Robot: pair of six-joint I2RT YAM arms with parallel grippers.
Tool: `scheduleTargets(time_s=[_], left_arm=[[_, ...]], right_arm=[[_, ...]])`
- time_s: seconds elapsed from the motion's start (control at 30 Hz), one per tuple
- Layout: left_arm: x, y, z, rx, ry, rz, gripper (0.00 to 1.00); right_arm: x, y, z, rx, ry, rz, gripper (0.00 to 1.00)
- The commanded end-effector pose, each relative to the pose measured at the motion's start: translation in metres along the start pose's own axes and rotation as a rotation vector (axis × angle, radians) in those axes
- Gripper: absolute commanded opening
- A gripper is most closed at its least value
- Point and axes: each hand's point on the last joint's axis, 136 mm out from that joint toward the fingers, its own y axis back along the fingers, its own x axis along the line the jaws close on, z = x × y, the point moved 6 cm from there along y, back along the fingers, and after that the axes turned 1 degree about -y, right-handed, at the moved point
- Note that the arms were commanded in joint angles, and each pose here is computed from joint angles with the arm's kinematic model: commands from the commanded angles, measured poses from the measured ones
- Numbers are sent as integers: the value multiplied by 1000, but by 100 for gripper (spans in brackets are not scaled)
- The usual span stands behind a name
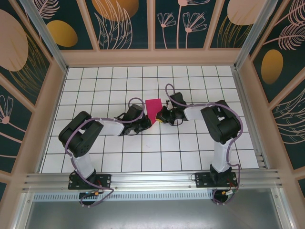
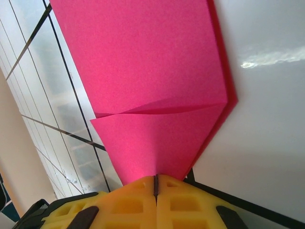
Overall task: Fold a paper plane with a square sheet of paper (pick it up from the middle)
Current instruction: Third fold the triangle at the center of the table.
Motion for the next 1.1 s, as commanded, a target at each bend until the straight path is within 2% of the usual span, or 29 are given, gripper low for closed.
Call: scheduleTargets(time_s=[0.0,0.2,0.4,0.63,0.93,1.07], left_arm=[[34,-4,-16,39,8,145,0],[35,-5,-16,40,9,147,0],[35,-3,-16,36,13,155,0],[44,-1,-21,51,31,191,0],[59,2,-33,82,46,237,0],[58,1,-32,82,43,232,0]], right_arm=[[22,15,-1,-16,104,55,0],[32,7,-14,16,150,54,0],[16,-9,-18,39,105,1,0],[2,-14,-6,23,96,-47,0],[-30,16,58,-158,101,-92,0],[-25,29,81,-206,129,-69,0]])
